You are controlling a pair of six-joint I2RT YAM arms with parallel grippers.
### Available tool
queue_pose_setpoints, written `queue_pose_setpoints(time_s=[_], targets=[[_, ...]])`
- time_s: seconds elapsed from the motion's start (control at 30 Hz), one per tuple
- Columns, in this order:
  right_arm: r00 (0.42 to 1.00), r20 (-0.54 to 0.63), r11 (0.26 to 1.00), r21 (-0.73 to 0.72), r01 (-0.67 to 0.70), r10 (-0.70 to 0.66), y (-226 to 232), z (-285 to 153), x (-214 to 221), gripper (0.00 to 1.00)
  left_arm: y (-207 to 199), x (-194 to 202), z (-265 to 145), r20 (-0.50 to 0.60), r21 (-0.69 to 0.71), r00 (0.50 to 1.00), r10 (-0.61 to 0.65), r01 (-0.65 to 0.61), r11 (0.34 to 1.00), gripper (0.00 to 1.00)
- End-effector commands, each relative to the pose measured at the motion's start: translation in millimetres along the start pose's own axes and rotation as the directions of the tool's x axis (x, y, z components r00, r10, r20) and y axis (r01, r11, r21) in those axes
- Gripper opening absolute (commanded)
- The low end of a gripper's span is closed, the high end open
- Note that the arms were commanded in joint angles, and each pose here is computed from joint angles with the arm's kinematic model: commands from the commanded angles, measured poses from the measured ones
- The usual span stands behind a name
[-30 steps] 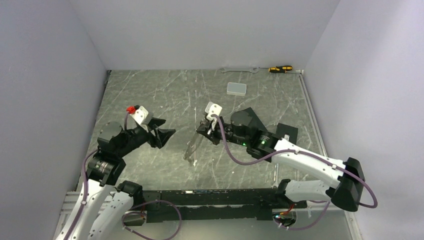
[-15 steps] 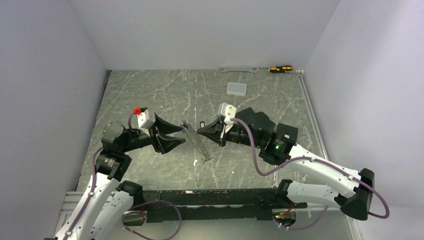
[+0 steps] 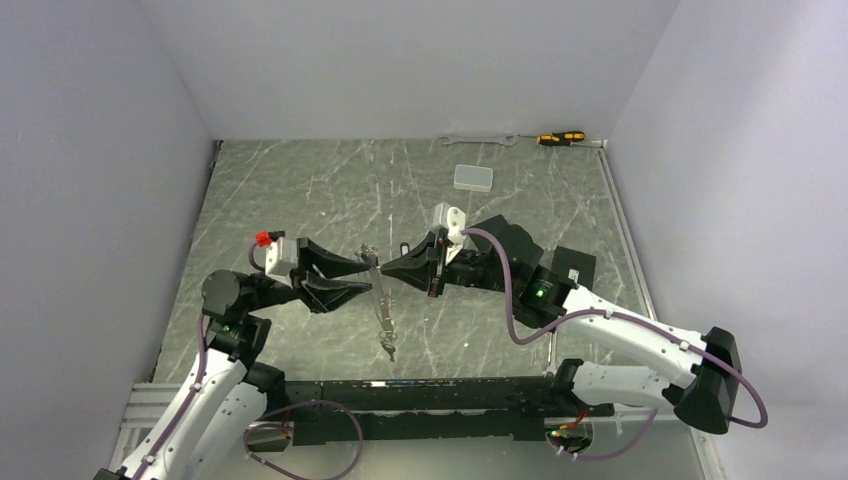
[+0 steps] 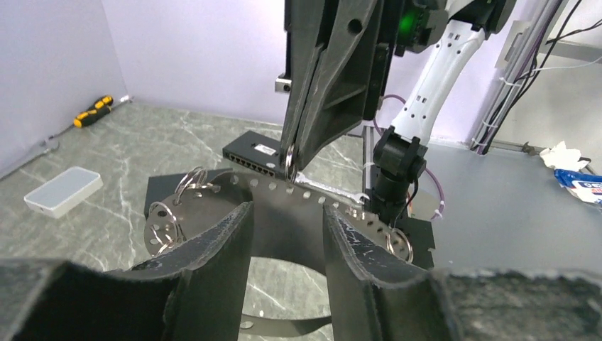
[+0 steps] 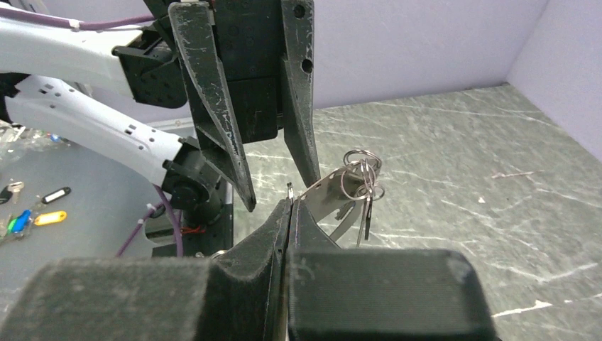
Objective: Put the keys on the keyring
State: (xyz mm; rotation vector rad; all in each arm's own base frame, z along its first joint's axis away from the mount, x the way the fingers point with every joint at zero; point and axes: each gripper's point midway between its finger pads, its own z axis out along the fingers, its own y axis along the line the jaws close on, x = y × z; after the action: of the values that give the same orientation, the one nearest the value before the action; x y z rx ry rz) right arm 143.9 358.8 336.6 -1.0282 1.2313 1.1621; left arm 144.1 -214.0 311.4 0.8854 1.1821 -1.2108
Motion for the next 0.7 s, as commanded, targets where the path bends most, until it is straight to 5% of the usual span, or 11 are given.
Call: queue_pose_setpoints(time_s=[0.0,0.5,0.6,0.67], targets=[[0.991,0.134,0.998,-0.055,0.021,-0.013,9.3,5.2,-36.0,0.0,-10.2,-16.2,0.7,0.062,0.034,0.995,0.072,-0.074,0.997,0.45],[0.987,0.163,0.993,-0.118,0.006,0.013,14.0,18.7,-37.8,0.0,-8.6,-13.0,0.6,0.067,0.037,0.993,0.095,-0.098,0.995,0.32],[0.986,0.164,0.993,-0.121,0.006,0.014,14.2,19.0,-36.7,0.0,-6.5,-12.0,0.8,0.06,0.029,0.993,0.098,-0.1,0.995,0.23],[0.986,0.164,0.993,-0.121,0.006,0.014,14.3,19.0,-36.5,0.0,-6.0,-11.7,0.6,0.057,0.027,0.993,0.104,-0.105,0.994,0.06]])
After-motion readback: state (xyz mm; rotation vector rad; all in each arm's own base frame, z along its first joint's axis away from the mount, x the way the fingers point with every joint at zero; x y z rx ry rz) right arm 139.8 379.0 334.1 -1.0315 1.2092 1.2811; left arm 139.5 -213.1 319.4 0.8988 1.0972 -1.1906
